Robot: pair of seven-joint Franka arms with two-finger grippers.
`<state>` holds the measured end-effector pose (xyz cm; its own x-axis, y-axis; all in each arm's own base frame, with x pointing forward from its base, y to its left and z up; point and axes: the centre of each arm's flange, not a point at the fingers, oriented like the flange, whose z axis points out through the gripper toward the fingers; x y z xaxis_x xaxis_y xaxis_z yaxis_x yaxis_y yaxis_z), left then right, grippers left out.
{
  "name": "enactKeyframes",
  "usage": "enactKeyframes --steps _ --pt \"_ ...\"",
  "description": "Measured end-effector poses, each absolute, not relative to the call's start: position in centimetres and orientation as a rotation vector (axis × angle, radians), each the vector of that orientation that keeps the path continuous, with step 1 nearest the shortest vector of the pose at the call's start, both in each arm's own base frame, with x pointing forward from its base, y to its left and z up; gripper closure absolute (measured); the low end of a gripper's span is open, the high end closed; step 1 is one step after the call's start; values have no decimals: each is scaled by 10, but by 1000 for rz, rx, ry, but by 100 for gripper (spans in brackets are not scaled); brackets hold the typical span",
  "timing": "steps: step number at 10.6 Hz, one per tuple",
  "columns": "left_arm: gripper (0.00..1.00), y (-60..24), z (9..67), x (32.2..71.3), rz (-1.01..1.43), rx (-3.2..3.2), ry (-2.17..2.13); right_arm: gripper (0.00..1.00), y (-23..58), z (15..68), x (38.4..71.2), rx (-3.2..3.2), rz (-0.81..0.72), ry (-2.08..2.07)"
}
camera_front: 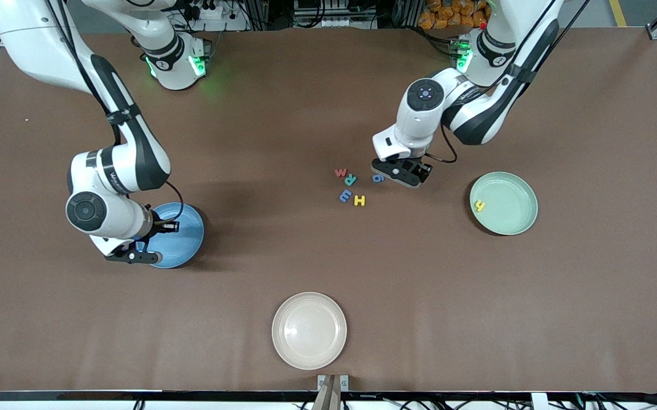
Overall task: Sort uppercase to blue plate, lowercase to green plate
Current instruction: 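Lower the Q onto the blue plate and open the right gripper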
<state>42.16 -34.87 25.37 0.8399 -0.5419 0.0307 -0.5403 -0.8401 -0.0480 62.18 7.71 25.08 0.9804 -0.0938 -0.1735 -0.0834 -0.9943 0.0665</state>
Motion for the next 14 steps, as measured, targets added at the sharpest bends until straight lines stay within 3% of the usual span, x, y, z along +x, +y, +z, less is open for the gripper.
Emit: enactKeyframes --steps 2,6,14 --pt "27 -351 244 420 -51 -2944 993 57 73 242 623 3074 -272 -156" --pt "27 -366 243 425 -71 -2905 1162 1 71 253 629 3081 -231 -165" --pt "32 -392 205 408 -94 -2881 1351 0 95 404 627 3092 35 -79"
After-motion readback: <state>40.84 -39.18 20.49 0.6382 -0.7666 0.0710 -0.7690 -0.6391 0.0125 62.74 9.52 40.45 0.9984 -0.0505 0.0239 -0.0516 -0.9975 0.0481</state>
